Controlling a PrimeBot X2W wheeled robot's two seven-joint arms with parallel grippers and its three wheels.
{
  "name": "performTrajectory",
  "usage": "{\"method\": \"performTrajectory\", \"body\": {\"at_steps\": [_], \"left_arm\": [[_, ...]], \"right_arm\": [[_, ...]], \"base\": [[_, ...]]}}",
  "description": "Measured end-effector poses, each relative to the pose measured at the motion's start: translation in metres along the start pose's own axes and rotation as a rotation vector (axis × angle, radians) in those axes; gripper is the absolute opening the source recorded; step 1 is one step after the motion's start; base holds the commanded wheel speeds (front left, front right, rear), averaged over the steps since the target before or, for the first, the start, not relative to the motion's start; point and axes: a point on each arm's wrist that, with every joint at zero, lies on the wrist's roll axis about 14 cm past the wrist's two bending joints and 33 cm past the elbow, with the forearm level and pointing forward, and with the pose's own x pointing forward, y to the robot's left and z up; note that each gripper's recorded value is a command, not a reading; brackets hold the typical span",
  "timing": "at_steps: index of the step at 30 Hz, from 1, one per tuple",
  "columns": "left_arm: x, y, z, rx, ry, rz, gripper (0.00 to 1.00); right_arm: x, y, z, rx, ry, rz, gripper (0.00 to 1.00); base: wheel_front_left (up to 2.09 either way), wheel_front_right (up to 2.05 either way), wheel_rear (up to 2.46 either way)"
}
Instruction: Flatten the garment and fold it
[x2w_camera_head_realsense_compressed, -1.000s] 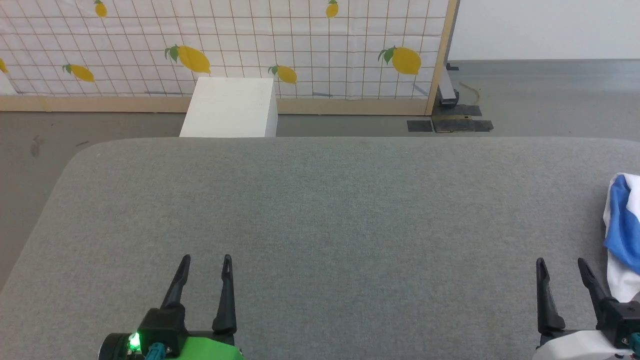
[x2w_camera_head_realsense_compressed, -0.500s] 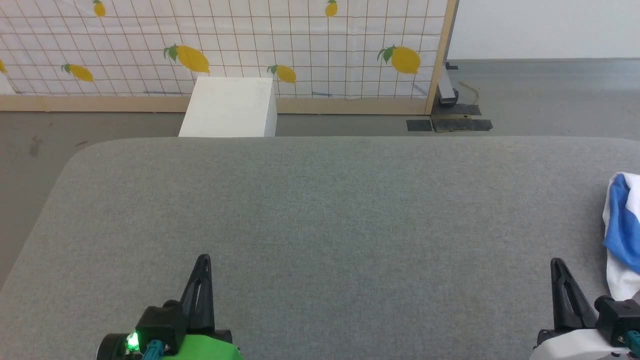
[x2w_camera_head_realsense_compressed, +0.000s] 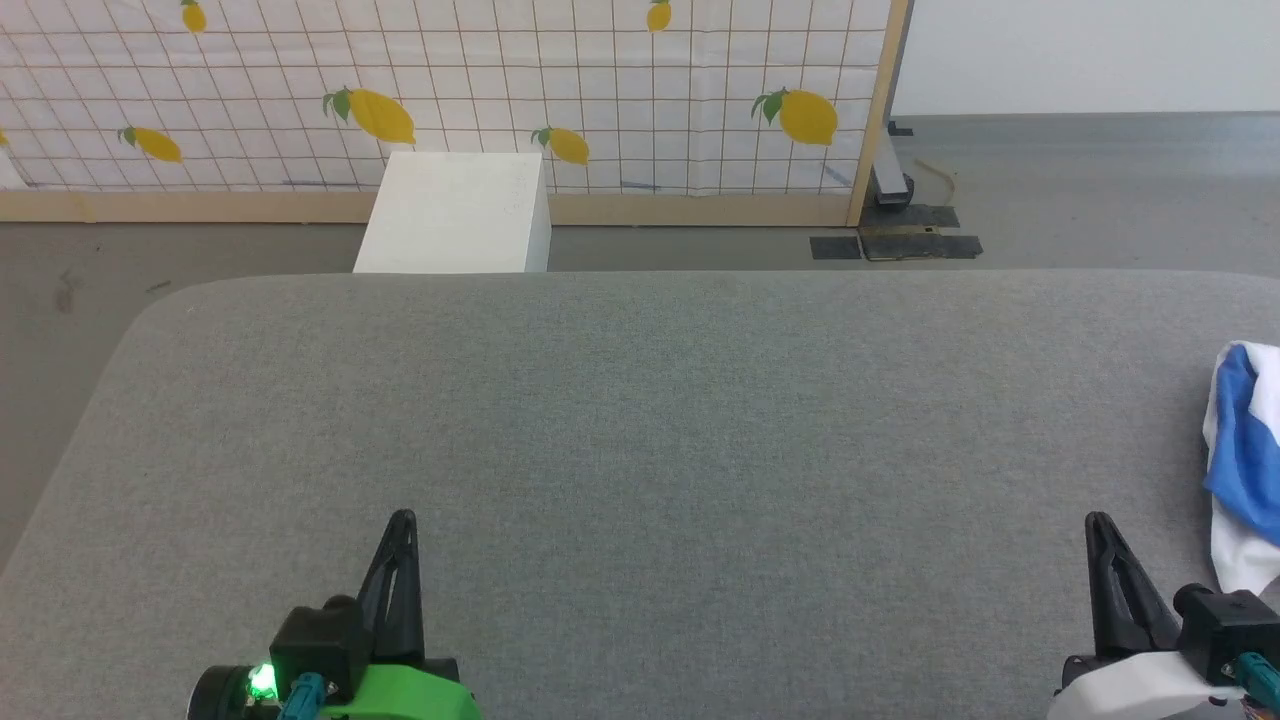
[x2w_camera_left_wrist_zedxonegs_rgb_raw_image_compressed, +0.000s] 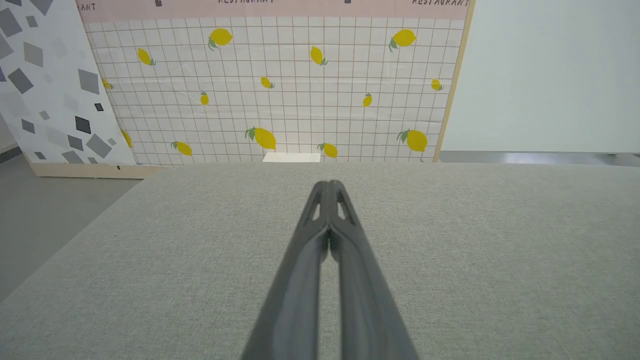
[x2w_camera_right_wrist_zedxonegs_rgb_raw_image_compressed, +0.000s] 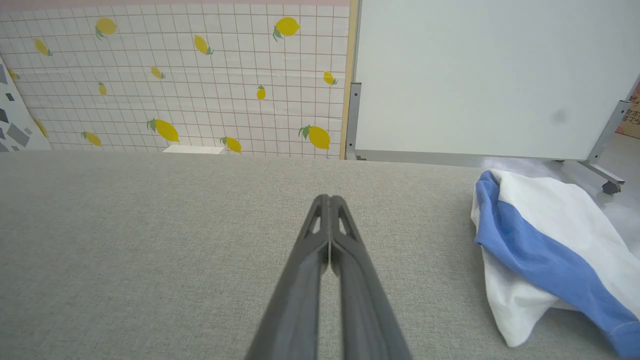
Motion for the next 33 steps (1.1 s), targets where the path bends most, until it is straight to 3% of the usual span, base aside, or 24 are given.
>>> {"method": "performTrajectory", "body": {"at_steps": [33], "left_arm": [[0.009,0.004,-0.003,0.022,0.043,0.001,0.00]], "right_arm": [[0.008,0.016,0.008,0.000,0.010,0.045,0.00]], "base": [[0.00,0.00,0.00]]}}
